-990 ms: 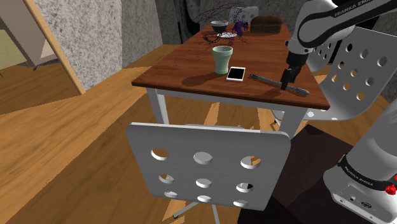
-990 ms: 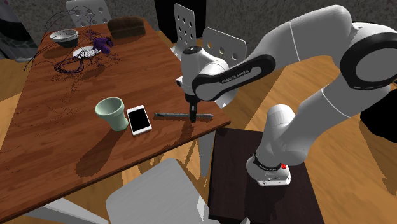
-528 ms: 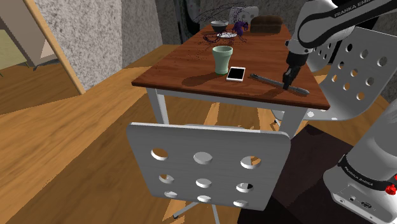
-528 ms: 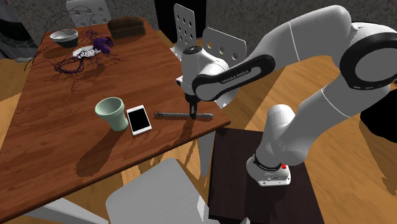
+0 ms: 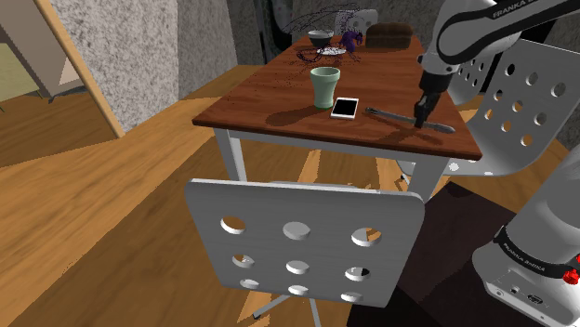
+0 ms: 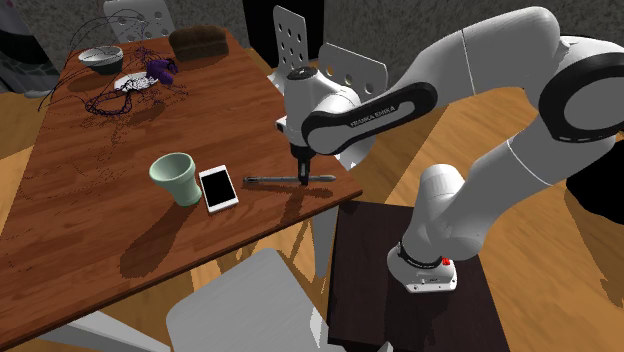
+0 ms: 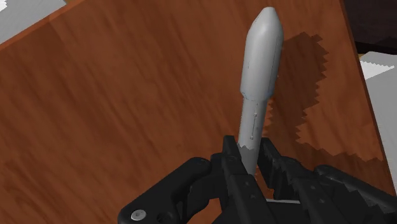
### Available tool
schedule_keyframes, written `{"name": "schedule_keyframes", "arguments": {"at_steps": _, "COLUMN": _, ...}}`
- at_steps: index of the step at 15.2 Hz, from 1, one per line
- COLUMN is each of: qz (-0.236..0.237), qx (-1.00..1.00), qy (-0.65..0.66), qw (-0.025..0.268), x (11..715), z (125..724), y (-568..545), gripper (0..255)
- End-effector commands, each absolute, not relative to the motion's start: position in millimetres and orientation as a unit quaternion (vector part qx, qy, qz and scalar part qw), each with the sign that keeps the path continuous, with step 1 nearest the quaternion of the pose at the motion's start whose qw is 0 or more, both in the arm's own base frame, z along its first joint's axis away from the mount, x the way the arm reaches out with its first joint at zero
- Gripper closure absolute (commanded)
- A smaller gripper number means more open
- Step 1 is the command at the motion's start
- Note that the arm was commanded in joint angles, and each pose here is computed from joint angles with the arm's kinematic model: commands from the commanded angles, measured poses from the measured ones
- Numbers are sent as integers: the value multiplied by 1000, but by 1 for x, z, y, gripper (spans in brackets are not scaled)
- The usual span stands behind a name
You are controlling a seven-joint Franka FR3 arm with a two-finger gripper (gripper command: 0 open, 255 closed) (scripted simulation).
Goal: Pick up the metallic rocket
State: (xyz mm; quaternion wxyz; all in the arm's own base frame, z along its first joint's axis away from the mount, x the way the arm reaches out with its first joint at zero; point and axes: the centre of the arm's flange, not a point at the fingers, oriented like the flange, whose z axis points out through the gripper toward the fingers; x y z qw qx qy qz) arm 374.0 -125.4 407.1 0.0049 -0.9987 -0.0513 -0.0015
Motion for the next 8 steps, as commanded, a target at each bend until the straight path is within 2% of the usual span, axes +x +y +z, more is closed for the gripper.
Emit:
{"name": "schedule_keyframes", "arguments": {"at_steps": 1, "qz": -1, "qx": -999, "qy": -51, "qw": 5, "x": 374, "z": 417, "y": -126, "gripper": 255}}
{"name": "schedule_keyframes", "arguments": {"at_steps": 8, "qz": -1, "qx": -999, "qy": -51, "qw": 5, "x": 374, "z": 454, "y": -126, "gripper": 255}}
